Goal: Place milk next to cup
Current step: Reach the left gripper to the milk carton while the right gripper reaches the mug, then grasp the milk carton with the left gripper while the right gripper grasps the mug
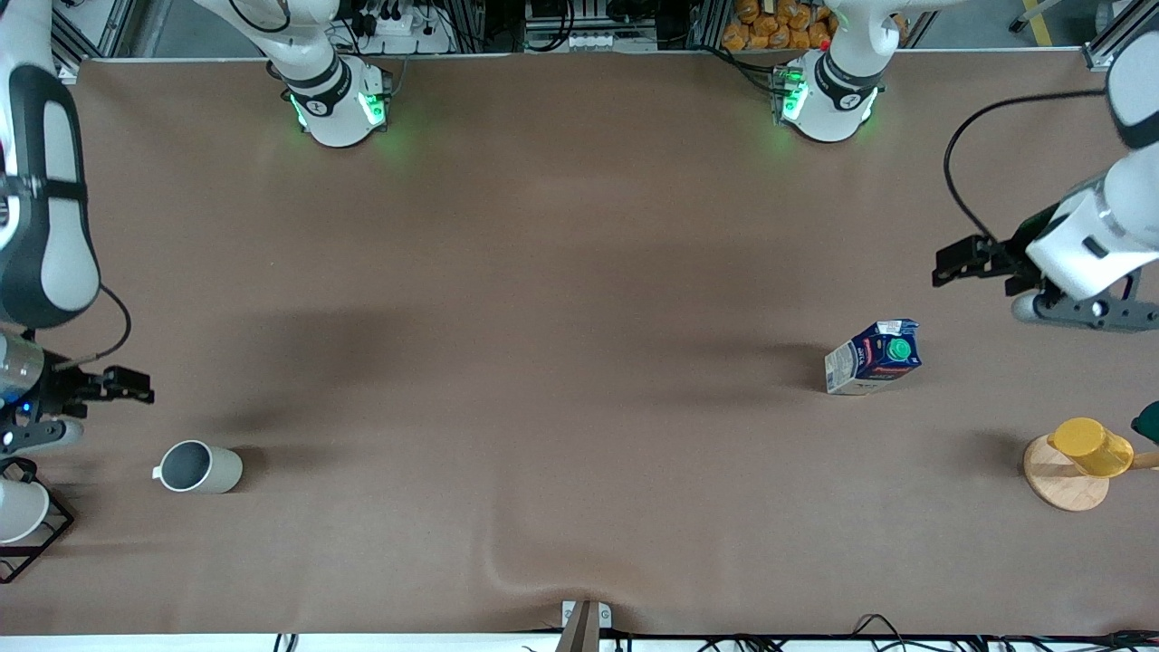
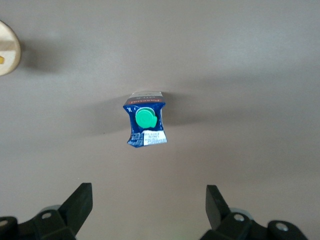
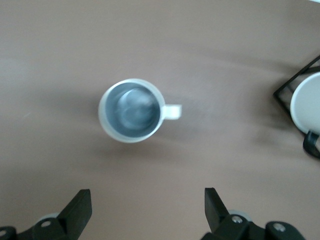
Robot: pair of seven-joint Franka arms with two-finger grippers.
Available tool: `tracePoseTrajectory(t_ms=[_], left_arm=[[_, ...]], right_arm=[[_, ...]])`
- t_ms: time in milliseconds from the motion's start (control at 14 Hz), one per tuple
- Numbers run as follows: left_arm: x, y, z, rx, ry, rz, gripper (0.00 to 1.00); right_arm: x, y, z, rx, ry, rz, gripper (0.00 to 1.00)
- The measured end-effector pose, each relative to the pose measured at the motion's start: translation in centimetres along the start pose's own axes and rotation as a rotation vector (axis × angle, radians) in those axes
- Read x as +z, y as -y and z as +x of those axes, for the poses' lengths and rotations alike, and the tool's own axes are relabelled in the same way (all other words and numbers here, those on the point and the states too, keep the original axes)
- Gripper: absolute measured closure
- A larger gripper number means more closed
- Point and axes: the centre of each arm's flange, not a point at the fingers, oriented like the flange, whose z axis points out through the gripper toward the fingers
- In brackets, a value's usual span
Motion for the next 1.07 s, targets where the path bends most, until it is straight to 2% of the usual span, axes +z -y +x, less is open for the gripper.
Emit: tracePoseTrajectory(t_ms=[71,214,429,643,714,929,1071], left_arm=[[1.6,0.1,0.4,-0.004,0.015,-0.002,0.0],[4.9,0.2,1.5,-0.015,0.036,-0.005,0.0],[8.0,1.1,2.4,-0.041,0.039,0.067,0.0],[9.4,1.3,2.9,-0.079,0.021,0.078,0.0],[10.4,1.3,3.2,-0.088,0.0,0.077,0.0],[14.7,1.0,3.5,-0.087,-0.061,0.069,0.0],[17.0,0.8,3.1,-0.098,-0.067,0.066,0.0]], right_arm=[[1.8,-0.7,0.3,0.039,-0.018,-0.007,0.0],[4.7,-0.9,0.7,0.197,-0.014,-0.002,0.0],[6.6,-0.7,0.8,0.348,0.003,0.006,0.0],[6.9,-1.3,1.3,0.394,-0.058,-0.008,0.0],[7.2,-1.3,1.4,0.397,-0.064,-0.009,0.0],[9.6,-1.1,1.2,0.415,-0.044,-0.002,0.0],[11.0,-1.2,1.0,0.426,-0.033,0.003,0.0]])
